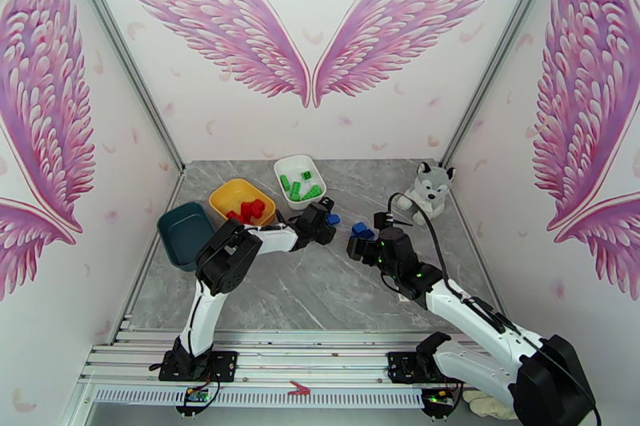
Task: Sort the legos into containers by color
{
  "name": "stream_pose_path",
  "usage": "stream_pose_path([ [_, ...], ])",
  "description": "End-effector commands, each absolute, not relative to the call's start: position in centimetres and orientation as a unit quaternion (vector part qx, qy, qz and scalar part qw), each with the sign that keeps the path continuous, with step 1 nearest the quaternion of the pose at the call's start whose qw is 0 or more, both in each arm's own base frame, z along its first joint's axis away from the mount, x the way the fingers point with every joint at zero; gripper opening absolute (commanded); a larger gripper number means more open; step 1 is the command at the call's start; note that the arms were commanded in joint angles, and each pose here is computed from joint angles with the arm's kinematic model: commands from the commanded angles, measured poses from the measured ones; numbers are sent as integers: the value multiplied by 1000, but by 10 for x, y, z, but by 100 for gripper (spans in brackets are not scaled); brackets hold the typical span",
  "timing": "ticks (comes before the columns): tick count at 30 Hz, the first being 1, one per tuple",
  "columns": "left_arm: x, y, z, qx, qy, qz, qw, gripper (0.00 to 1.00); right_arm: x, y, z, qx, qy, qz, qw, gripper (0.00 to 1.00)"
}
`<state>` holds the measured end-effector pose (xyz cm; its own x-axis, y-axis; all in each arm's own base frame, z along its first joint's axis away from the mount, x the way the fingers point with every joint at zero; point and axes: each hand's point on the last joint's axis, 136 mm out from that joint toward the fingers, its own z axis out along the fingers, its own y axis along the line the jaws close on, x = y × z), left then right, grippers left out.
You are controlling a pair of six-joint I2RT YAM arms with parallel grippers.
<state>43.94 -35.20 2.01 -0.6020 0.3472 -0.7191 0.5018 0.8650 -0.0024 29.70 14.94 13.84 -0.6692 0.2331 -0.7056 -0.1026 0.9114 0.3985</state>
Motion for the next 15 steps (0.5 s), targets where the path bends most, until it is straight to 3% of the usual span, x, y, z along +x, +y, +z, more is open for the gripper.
stream_pose_path([
  [1, 444, -351, 13, 246, 893, -71, 369, 61, 292, 148, 131, 33, 895, 206, 393, 81],
  [15, 430, -361, 26, 263, 888, -77, 369, 29, 300, 155, 131, 30, 892, 215, 397, 79],
])
